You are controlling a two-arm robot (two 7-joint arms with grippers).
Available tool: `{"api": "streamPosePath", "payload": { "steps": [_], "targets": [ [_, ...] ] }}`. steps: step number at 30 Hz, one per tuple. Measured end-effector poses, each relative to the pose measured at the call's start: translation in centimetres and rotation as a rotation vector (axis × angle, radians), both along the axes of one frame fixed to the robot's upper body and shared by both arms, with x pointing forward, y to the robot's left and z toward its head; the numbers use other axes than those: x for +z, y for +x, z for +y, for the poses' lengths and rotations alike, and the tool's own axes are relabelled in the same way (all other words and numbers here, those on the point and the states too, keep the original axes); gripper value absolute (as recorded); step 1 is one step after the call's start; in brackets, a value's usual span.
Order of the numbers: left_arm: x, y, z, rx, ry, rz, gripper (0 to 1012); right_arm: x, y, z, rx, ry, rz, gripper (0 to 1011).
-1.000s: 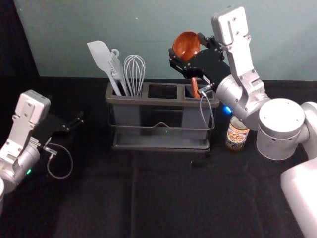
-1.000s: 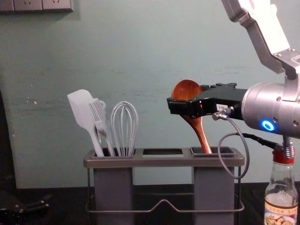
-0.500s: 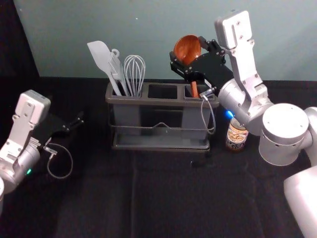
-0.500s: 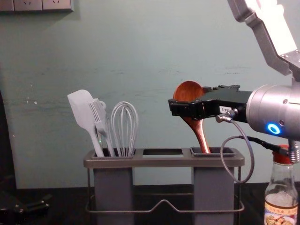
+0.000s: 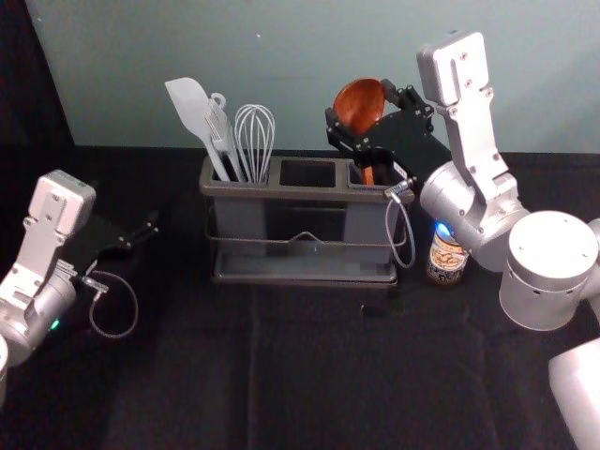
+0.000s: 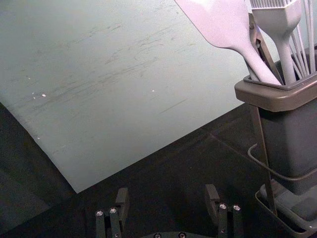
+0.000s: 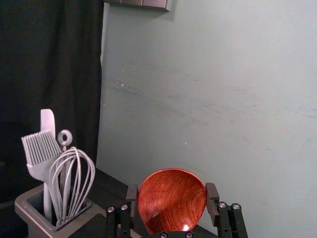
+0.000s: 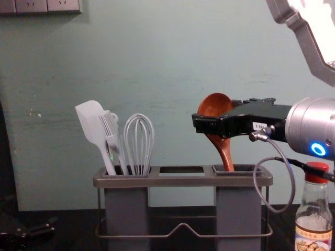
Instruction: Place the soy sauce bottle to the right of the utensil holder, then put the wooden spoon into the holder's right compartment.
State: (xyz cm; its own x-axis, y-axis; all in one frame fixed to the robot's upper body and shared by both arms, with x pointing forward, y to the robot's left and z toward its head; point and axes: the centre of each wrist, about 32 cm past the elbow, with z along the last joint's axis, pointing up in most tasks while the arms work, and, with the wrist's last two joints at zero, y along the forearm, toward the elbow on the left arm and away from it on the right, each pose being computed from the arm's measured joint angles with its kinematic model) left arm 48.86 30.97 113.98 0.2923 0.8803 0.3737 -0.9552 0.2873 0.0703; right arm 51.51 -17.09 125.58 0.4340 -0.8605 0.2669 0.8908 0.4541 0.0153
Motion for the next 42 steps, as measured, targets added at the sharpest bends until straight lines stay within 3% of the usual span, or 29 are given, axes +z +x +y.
{"api": "streamPosePath", "payload": {
  "steps": [21,24,29,42],
  "targets": [
    [0.00,0.00,0.00,0.000,0.000,0.000,1005,-0.32,-0.30,-0.01,0.002,-0.005,0.018,838],
    [0.00,0.00,0.00,0.000,0.000,0.000,1005,-0.31,-0.30,0.00,0.002,-0.005,0.018,865],
    [0.00,0.00,0.00,0.000,0.000,0.000,1005,-0.31,-0.29,0.01,0.002,-0.005,0.017,1003],
    [0.00,0.00,0.00,0.000,0.000,0.000,1005,-0.31,-0.26,0.01,0.001,-0.005,0.016,1003]
  ]
}}
